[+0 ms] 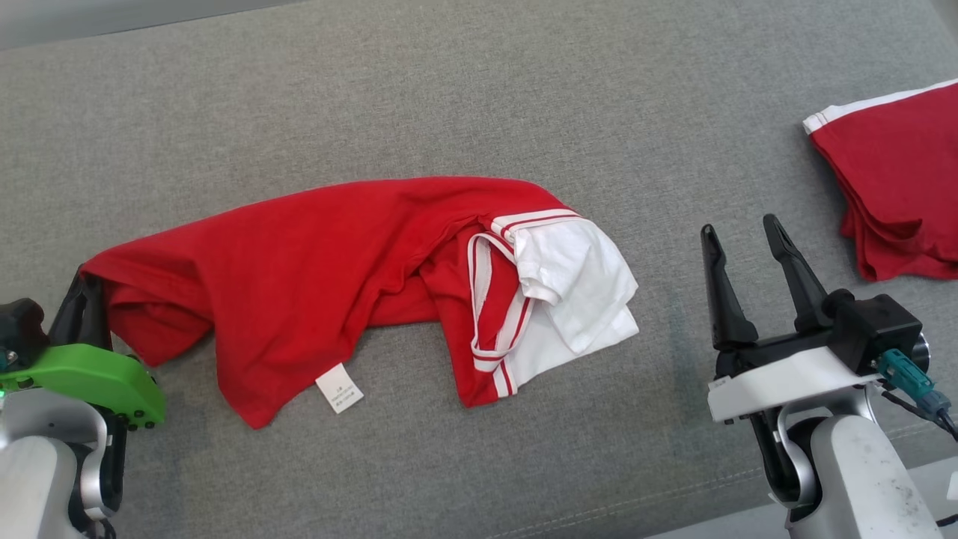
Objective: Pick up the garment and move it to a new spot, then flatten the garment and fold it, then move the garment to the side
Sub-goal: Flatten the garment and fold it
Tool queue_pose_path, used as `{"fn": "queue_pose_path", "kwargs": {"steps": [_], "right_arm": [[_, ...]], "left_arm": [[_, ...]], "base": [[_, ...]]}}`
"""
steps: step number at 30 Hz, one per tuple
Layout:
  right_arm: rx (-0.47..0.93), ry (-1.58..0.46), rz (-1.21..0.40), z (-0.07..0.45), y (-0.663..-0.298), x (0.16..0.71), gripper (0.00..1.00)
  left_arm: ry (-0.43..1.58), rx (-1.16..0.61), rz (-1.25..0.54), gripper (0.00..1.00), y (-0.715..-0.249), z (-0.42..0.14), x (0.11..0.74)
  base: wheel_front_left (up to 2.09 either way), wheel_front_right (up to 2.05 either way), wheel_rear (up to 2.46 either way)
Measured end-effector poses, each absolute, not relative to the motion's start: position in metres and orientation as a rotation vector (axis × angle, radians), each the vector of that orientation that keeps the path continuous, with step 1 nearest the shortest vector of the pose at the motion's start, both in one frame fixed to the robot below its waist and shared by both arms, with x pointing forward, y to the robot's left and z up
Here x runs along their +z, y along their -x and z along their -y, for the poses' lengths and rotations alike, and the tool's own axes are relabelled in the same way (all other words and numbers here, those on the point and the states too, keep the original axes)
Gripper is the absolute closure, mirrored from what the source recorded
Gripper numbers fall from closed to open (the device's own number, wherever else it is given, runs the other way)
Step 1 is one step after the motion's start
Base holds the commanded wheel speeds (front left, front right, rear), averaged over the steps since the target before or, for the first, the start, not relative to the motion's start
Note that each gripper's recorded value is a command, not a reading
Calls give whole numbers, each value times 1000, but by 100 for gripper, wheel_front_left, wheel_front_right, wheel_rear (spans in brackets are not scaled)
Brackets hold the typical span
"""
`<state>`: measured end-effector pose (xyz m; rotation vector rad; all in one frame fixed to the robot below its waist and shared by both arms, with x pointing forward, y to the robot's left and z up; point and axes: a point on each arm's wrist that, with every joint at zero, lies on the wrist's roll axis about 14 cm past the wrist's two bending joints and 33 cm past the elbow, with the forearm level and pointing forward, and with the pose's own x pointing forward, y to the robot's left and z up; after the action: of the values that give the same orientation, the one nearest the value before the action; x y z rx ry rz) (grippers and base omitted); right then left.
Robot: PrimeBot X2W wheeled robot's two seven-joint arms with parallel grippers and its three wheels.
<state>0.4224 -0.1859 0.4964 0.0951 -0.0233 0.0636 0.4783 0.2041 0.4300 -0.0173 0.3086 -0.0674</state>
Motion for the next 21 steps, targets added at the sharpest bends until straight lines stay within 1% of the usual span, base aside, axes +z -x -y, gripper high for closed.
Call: {"fn": "queue_pose_path", "kwargs": {"steps": [1, 2, 6, 10, 18, 21], "right_arm": [[64, -96, 19, 186, -423, 495, 0], [63, -97, 13, 186, -423, 493, 0], [56, -96, 7, 188, -423, 490, 0], [53, -98, 13, 189, -422, 491, 0], [47, -96, 39, 191, -422, 501, 0], [49, -91, 52, 191, -423, 506, 0]], "left_arm": [[25, -68, -319, 54, -479, -203, 425], [39, -70, -330, 0, -479, -201, 420], [77, -72, -363, 0, -478, -192, 403], [88, -46, -363, 0, -474, -196, 396], [115, 55, -351, 0, -446, -226, 393], [121, 84, -292, 0, -440, -235, 406]], "base": [[0, 0, 0], [0, 0, 0], [0, 0, 0], [0, 0, 0], [0, 0, 0], [0, 0, 0]]}}
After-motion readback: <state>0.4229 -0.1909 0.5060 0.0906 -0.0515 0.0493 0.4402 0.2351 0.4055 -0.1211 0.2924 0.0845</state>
